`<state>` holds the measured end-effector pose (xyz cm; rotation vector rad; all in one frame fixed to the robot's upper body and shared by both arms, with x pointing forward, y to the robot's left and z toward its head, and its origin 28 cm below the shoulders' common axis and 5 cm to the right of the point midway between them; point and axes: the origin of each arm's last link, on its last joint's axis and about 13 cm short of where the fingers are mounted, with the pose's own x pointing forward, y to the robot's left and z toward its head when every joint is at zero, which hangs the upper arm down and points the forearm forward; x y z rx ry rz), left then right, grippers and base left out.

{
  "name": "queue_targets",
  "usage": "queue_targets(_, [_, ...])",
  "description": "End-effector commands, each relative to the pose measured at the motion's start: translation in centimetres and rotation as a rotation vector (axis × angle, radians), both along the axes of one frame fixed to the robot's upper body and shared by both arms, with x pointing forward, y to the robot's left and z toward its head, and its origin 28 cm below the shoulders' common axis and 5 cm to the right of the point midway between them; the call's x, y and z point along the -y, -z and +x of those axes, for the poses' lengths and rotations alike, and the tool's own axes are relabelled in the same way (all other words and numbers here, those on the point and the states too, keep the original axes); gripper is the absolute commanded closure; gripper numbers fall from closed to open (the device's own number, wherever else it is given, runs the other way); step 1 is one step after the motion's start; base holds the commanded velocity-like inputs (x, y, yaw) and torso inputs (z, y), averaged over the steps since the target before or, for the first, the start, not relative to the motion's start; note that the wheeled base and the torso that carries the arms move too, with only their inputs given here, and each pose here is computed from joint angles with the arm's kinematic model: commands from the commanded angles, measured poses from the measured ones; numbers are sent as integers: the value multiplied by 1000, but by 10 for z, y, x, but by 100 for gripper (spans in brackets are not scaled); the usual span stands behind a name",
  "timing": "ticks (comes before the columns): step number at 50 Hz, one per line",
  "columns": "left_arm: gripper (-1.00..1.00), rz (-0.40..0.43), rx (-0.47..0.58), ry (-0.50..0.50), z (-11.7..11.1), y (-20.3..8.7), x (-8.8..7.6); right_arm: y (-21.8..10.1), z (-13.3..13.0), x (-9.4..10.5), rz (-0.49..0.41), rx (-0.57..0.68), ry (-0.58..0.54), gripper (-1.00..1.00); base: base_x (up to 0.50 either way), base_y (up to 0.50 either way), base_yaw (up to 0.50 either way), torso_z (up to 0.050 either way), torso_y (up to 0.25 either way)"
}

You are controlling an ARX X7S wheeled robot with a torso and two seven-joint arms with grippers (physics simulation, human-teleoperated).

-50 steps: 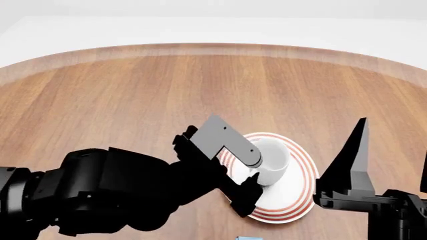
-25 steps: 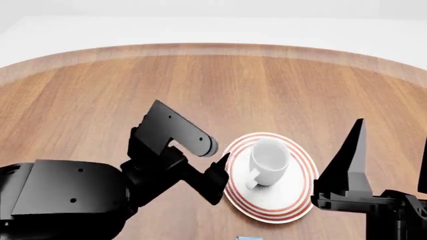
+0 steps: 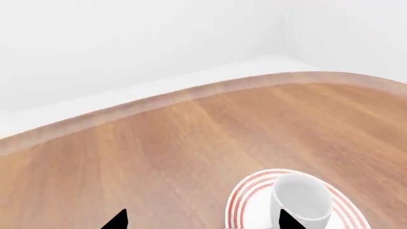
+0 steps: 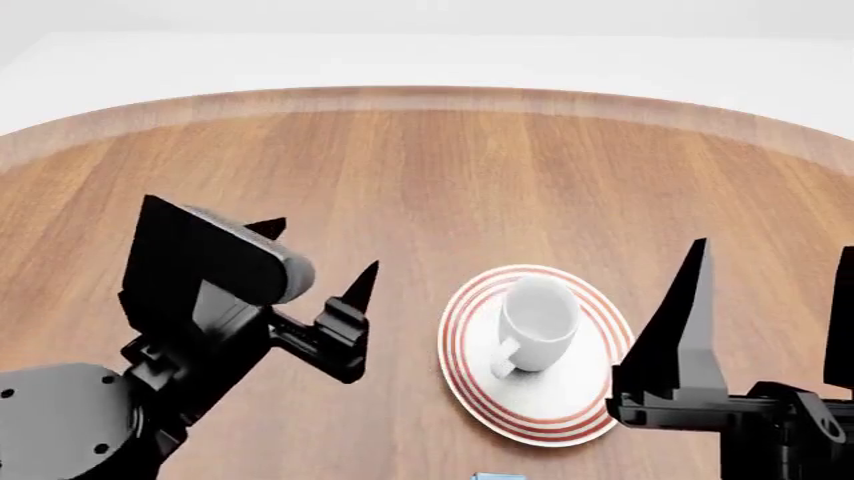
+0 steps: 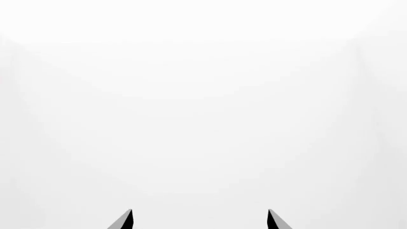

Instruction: Pick up the white mug and put it on the plate, and put the chocolate pudding to the right of the plate.

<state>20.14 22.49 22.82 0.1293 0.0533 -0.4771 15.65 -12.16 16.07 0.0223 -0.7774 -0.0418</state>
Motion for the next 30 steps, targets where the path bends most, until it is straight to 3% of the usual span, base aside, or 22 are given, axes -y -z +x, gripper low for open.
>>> queue_targets(1, [-100, -31, 188, -85, -8, -11, -8, -4, -2, -2, -25, 18, -4, -100, 0, 0, 0, 0, 0])
queue_targets(4, [-100, 24, 234, -145, -6, -11, -7, -4, -3, -3, -25, 20, -6, -100, 0, 0, 0, 0, 0])
queue_targets(8, [-100, -2, 285, -235, -5, -14, -12, -5, -4, -4, -26, 19, -15, -100, 0, 0, 0, 0, 0])
queue_targets(30, [-100, 24, 315, -254, -5, -11, -12, -15, -19, -25, -45, -14, -68, -100, 0, 0, 0, 0, 0])
